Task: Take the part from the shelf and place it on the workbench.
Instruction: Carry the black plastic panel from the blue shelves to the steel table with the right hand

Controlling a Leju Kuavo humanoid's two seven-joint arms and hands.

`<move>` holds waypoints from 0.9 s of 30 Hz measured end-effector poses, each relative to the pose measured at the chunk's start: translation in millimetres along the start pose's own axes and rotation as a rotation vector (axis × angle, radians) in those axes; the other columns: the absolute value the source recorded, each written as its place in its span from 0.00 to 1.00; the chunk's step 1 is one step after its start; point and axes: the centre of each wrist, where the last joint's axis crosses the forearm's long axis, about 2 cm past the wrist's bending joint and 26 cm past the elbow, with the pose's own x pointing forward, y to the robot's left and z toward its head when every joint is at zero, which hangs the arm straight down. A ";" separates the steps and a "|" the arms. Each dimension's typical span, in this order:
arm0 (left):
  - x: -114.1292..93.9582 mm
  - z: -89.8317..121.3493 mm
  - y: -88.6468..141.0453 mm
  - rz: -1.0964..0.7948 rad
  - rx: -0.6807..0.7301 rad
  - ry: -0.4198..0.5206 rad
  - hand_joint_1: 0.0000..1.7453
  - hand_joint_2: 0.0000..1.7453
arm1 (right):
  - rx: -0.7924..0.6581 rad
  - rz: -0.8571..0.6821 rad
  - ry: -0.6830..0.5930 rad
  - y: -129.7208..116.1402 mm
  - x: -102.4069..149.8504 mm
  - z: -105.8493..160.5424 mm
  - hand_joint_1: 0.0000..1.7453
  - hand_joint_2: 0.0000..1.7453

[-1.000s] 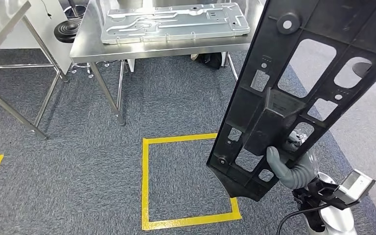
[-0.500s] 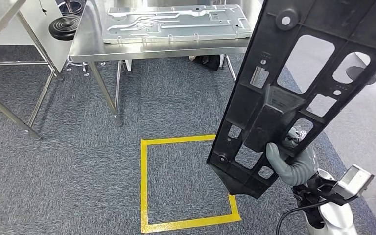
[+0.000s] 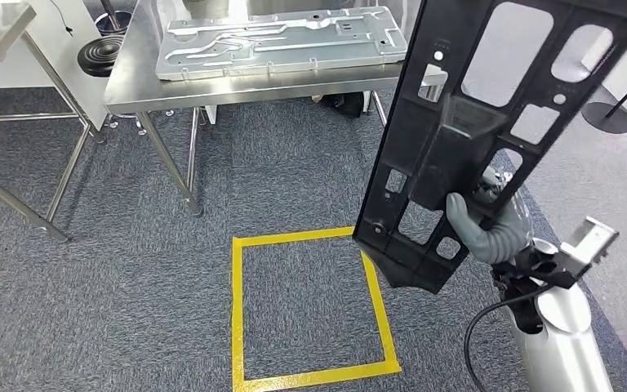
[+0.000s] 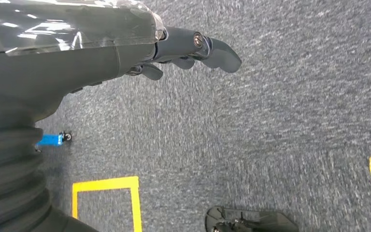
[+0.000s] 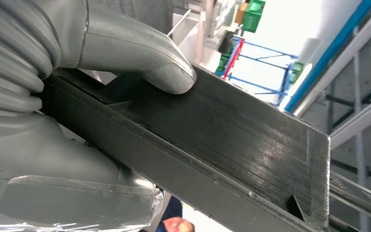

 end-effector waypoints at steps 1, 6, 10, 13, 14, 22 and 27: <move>-0.2 0.0 0.0 -0.001 -0.001 0.000 0.00 1.00 | -0.001 0.005 0.005 -2.7 -0.4 -1.5 0.98 1.00; 0.2 -0.1 0.3 -0.003 -0.003 -0.001 0.00 1.00 | -0.009 0.035 0.014 -17.4 0.5 -10.4 0.98 1.00; 0.3 -0.2 0.3 -0.004 -0.004 -0.004 0.00 1.00 | -0.016 0.052 0.028 -28.8 1.8 -14.4 0.98 1.00; 1.2 -0.2 -0.1 -0.008 -0.007 -0.008 0.00 1.00 | -0.018 0.068 0.034 -37.6 2.7 -16.9 0.98 1.00; 1.1 -0.1 -0.4 -0.009 -0.008 -0.008 0.00 1.00 | -0.020 0.070 0.040 -39.3 1.8 -16.5 0.98 1.00; 1.3 0.1 -1.2 -0.013 -0.014 -0.009 0.00 1.00 | -0.042 0.093 0.072 -52.3 -1.3 -17.1 0.98 1.00; 2.0 0.0 -1.3 -0.020 -0.017 -0.012 0.00 1.00 | -0.060 0.106 0.080 -59.1 -1.8 -20.2 0.98 1.00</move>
